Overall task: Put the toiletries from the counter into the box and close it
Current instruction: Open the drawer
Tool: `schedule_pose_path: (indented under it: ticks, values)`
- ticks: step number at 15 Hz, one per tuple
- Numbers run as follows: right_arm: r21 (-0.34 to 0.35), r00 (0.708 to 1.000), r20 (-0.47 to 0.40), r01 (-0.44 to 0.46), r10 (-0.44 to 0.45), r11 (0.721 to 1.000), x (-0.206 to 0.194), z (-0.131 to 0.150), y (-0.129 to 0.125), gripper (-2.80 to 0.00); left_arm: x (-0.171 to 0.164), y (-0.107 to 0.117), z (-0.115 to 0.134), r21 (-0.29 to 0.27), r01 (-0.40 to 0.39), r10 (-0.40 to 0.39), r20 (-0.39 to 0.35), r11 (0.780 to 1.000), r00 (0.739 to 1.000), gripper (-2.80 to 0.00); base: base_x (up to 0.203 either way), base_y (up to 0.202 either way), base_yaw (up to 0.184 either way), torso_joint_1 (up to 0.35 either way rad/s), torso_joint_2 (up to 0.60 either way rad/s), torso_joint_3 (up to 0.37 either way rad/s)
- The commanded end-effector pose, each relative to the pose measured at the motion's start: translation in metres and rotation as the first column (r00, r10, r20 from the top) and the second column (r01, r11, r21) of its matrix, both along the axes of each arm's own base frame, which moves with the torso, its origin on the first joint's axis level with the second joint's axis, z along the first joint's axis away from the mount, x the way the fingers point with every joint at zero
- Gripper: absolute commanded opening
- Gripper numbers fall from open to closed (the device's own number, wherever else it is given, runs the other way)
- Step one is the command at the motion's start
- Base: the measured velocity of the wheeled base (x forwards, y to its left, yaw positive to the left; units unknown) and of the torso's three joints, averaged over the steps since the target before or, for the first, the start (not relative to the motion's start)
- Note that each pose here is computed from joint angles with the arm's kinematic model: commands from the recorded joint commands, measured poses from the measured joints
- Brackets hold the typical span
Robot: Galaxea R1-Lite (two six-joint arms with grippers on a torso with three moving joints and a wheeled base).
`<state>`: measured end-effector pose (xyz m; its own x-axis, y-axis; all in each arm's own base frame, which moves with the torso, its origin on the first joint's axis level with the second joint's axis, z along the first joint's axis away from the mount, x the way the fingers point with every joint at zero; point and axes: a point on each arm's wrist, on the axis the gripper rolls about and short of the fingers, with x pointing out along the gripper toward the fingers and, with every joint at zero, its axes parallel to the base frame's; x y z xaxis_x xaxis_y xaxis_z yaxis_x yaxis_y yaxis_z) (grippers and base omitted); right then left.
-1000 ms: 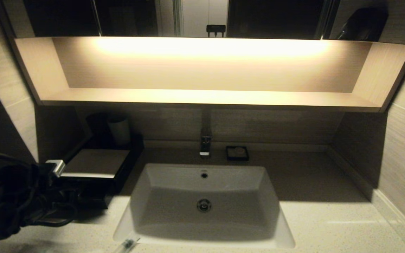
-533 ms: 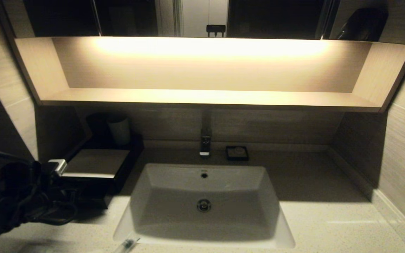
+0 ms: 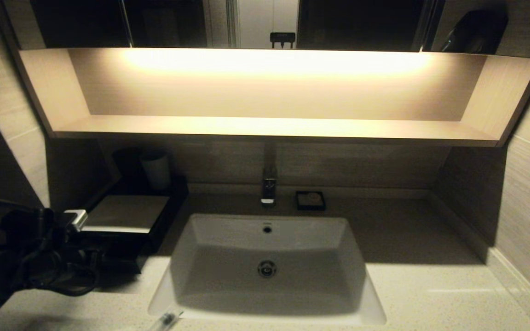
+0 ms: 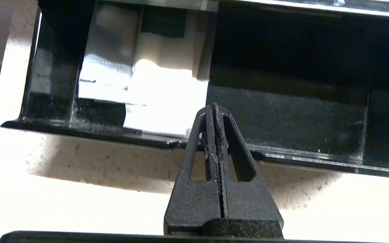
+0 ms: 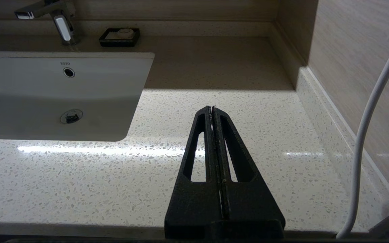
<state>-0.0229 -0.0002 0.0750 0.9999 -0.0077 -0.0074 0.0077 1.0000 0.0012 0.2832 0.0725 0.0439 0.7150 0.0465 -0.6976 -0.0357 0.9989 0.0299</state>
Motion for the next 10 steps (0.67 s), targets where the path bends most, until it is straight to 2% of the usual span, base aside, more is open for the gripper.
schedule_pose_path:
  ticks: [1,10]
  values:
    - [0.000,1.000,0.000,0.000,0.000,1.000,0.0000,-0.0001,0.0000,-2.80,-0.0012,-0.0001,0.0045,0.003,0.000,0.000,0.007,1.000,1.000,-2.80,0.000,0.000,0.000,0.000,0.00,0.000]
    - [0.000,1.000,0.000,0.000,0.000,1.000,0.0000,-0.0001,0.0000,-2.80,-0.0103,-0.0015,0.0070,0.023,0.034,-0.032,-0.064,0.999,0.997,-2.80,0.000,0.000,0.000,0.000,0.00,0.000]
